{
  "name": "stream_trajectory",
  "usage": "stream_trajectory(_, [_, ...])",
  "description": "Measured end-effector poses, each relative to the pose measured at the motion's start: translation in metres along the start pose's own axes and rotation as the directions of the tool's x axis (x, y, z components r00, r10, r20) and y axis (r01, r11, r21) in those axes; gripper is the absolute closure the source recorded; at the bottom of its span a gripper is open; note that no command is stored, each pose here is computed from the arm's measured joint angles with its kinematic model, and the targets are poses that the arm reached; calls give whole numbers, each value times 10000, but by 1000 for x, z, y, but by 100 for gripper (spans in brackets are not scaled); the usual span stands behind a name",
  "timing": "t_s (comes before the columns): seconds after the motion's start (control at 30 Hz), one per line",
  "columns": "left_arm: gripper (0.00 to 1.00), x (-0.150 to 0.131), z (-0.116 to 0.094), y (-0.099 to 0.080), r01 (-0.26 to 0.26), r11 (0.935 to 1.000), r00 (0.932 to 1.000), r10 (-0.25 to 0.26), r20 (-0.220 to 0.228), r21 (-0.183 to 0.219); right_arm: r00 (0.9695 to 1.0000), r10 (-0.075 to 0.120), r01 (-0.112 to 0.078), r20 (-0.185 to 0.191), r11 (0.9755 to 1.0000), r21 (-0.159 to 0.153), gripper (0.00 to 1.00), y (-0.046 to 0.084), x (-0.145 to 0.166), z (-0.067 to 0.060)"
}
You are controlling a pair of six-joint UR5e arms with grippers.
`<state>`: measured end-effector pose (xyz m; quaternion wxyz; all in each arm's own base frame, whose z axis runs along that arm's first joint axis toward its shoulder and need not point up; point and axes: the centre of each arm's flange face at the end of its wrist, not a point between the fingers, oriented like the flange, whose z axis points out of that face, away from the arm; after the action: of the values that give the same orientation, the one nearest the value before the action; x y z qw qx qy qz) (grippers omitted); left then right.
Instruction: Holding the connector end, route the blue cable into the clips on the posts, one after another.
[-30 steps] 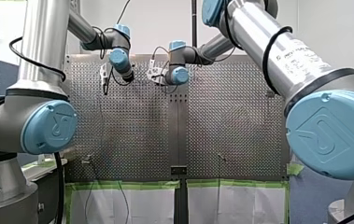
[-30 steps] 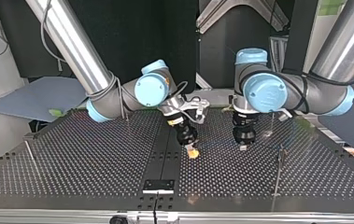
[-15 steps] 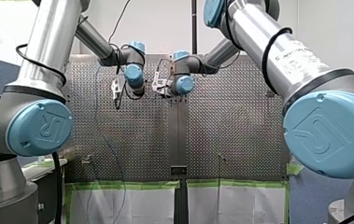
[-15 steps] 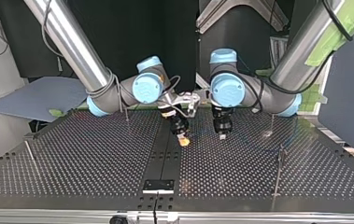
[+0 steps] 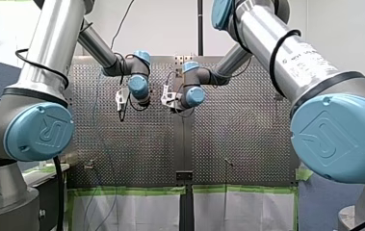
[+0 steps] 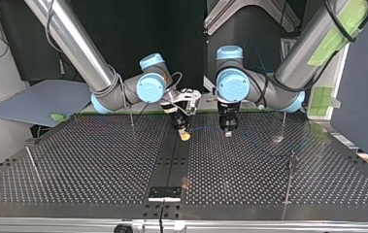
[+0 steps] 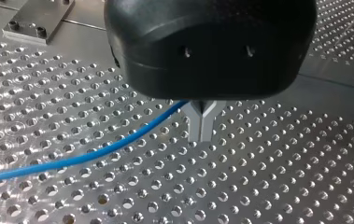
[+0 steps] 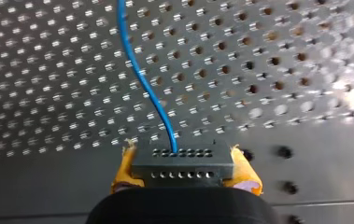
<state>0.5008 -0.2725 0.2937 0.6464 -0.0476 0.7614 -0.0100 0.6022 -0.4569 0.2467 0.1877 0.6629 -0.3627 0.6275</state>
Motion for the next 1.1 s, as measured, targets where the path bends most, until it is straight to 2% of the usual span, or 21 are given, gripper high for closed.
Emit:
stream_trajectory(0.23, [100, 4, 2, -5, 53, 10000, 9997, -55, 237, 80, 9993, -7, 14, 384, 9998, -204, 100, 5, -20, -7])
stream_trajectory(0.37, [100, 18, 6, -8, -49, 9999, 10000, 48, 76, 109, 9988, -4, 19, 490, 9996, -299, 100, 7, -26, -9])
stream_trajectory(0.57, [100, 42, 13, -16, -122, 9997, 9999, 124, -119, 218, 9960, 17, 32, 893, 9985, -547, 100, 14, -47, -17])
stream_trajectory(0.8, [100, 75, 17, -20, -215, 9994, 9983, 229, -535, 263, 9923, 47, 58, 1237, 9964, -845, 100, 32, -70, -26])
stream_trajectory(1.1, [100, 100, 11, -20, -180, 9991, 9979, 204, -607, 387, 9911, 90, 45, 1327, 9949, -1011, 100, 45, -92, -32])
